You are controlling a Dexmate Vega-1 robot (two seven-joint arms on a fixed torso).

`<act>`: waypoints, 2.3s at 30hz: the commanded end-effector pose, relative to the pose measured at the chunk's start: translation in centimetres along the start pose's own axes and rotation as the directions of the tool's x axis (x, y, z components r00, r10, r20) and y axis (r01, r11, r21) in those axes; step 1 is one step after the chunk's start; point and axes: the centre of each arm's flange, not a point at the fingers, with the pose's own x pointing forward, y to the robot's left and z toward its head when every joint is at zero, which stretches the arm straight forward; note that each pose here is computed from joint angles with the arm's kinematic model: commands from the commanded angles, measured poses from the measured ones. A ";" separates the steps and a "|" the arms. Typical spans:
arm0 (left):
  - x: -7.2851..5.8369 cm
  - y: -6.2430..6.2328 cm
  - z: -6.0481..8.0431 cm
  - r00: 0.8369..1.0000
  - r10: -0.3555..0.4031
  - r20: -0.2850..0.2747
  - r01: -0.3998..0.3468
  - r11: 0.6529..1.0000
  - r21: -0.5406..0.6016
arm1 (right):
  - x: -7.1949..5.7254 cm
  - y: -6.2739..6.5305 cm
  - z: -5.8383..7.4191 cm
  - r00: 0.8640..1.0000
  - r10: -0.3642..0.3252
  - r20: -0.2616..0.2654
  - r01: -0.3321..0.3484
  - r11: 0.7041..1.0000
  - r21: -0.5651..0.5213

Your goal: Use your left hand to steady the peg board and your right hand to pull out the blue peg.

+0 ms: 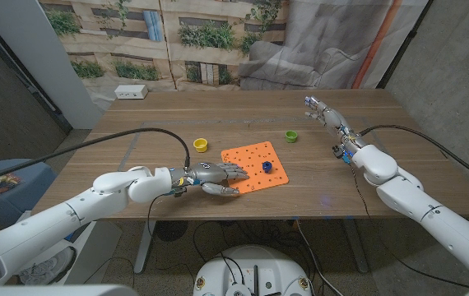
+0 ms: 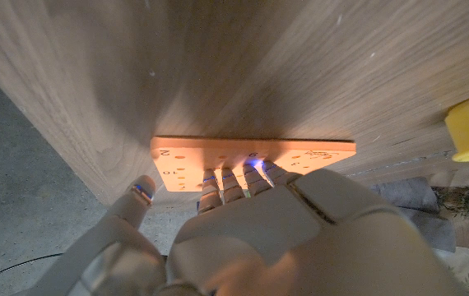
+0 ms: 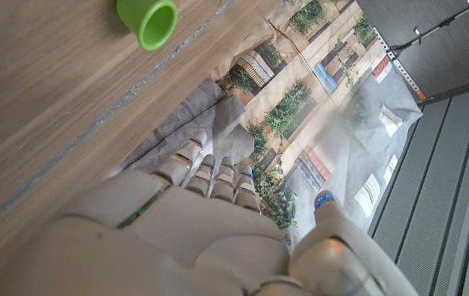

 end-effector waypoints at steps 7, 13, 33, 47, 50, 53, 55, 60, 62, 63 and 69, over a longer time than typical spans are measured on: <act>-0.1 0.6 -0.3 1.000 -0.015 -0.002 0.015 1.000 0.015 | -2.3 0.2 1.7 0.997 0.073 -0.041 -0.082 0.949 -0.304; -0.2 0.5 -0.3 1.000 -0.016 -0.006 0.016 1.000 0.014 | -2.8 0.3 2.2 0.993 0.110 -0.051 -0.121 0.925 -0.360; -0.3 0.7 -0.3 0.999 -0.029 -0.014 0.029 1.000 0.011 | -3.5 0.9 5.0 0.955 0.280 -0.097 -0.286 0.781 -0.556; 0.1 1.0 -0.5 1.000 -0.029 -0.010 0.029 0.999 0.018 | -3.1 1.0 7.3 0.894 0.414 -0.169 -0.414 0.624 -0.662; 0.1 1.0 -0.6 0.999 -0.032 -0.009 0.032 0.999 0.018 | -3.1 1.2 7.6 0.880 0.434 -0.193 -0.441 0.596 -0.671; 0.2 1.0 -0.6 0.999 -0.034 -0.010 0.034 0.999 0.022 | -3.1 1.7 7.9 0.859 0.446 -0.254 -0.477 0.514 -0.713; 0.2 1.0 -0.5 0.999 -0.035 -0.008 0.035 0.999 0.023 | -3.0 2.0 8.1 0.851 0.452 -0.269 -0.490 0.495 -0.718; 0.2 1.1 -0.5 0.999 -0.037 -0.004 0.037 0.999 0.024 | -2.9 2.7 8.4 0.834 0.465 -0.297 -0.517 0.469 -0.717; 0.2 1.1 -0.5 0.999 -0.039 -0.002 0.039 0.999 0.025 | -2.8 3.1 8.5 0.826 0.470 -0.312 -0.529 0.453 -0.718; 0.2 1.1 -0.5 0.999 -0.040 -0.002 0.040 0.999 0.024 | -2.8 3.3 8.6 0.823 0.472 -0.316 -0.533 0.448 -0.717; 0.3 1.1 -0.5 0.999 -0.043 0.004 0.043 0.999 0.026 | -2.4 4.3 8.9 0.811 0.475 -0.342 -0.551 0.422 -0.720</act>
